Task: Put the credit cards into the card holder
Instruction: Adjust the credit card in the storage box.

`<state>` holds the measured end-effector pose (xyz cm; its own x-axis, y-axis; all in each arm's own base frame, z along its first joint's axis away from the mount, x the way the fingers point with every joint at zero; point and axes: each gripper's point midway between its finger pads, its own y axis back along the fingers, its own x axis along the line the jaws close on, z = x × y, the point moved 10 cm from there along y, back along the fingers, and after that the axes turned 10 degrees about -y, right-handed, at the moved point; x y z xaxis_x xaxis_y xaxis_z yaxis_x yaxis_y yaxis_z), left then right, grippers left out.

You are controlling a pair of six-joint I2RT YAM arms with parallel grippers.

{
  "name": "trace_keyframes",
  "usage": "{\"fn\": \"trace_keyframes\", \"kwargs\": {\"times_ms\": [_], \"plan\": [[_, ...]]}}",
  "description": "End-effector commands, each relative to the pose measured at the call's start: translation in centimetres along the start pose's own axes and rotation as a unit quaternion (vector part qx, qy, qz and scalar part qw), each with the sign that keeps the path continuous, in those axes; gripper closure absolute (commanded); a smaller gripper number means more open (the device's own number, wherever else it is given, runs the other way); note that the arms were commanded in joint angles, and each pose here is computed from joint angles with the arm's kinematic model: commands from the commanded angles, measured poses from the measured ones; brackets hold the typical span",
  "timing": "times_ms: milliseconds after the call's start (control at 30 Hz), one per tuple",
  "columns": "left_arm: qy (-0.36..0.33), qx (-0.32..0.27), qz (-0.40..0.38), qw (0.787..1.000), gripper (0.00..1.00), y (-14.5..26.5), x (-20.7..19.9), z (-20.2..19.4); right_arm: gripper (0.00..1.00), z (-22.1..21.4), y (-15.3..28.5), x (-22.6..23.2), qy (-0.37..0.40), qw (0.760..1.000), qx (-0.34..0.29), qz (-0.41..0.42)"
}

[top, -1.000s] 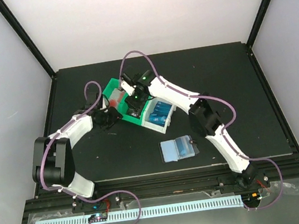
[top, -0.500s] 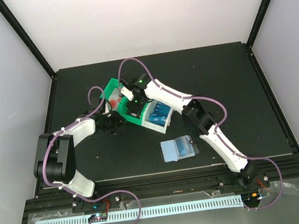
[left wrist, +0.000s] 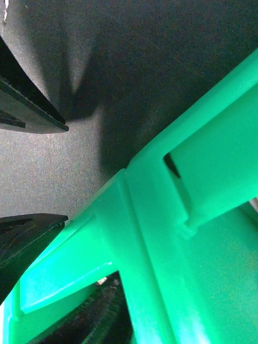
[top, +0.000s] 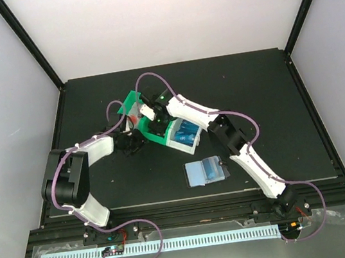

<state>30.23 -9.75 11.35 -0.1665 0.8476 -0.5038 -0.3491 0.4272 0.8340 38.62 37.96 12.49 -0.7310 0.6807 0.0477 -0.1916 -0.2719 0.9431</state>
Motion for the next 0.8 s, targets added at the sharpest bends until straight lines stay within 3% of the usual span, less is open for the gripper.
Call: {"fn": "trace_keyframes", "kwargs": {"times_ms": [0, 367, 767], "plan": [[-0.012, -0.028, -0.015, 0.999, 0.57, 0.6, -0.8, 0.6, 0.51, -2.7, 0.0, -0.7, 0.012, 0.998, 0.059, -0.007], [-0.011, -0.017, -0.027, 0.999, 0.57, -0.5, -1.6, 0.4, 0.51, -4.1, -0.2, -1.2, -0.005, 0.993, 0.097, 0.073], [-0.017, 0.010, -0.019, 1.000, 0.57, -2.2, -3.7, 0.9, 0.55, -3.3, 1.2, -1.4, -0.027, 0.984, 0.084, 0.155]]}}
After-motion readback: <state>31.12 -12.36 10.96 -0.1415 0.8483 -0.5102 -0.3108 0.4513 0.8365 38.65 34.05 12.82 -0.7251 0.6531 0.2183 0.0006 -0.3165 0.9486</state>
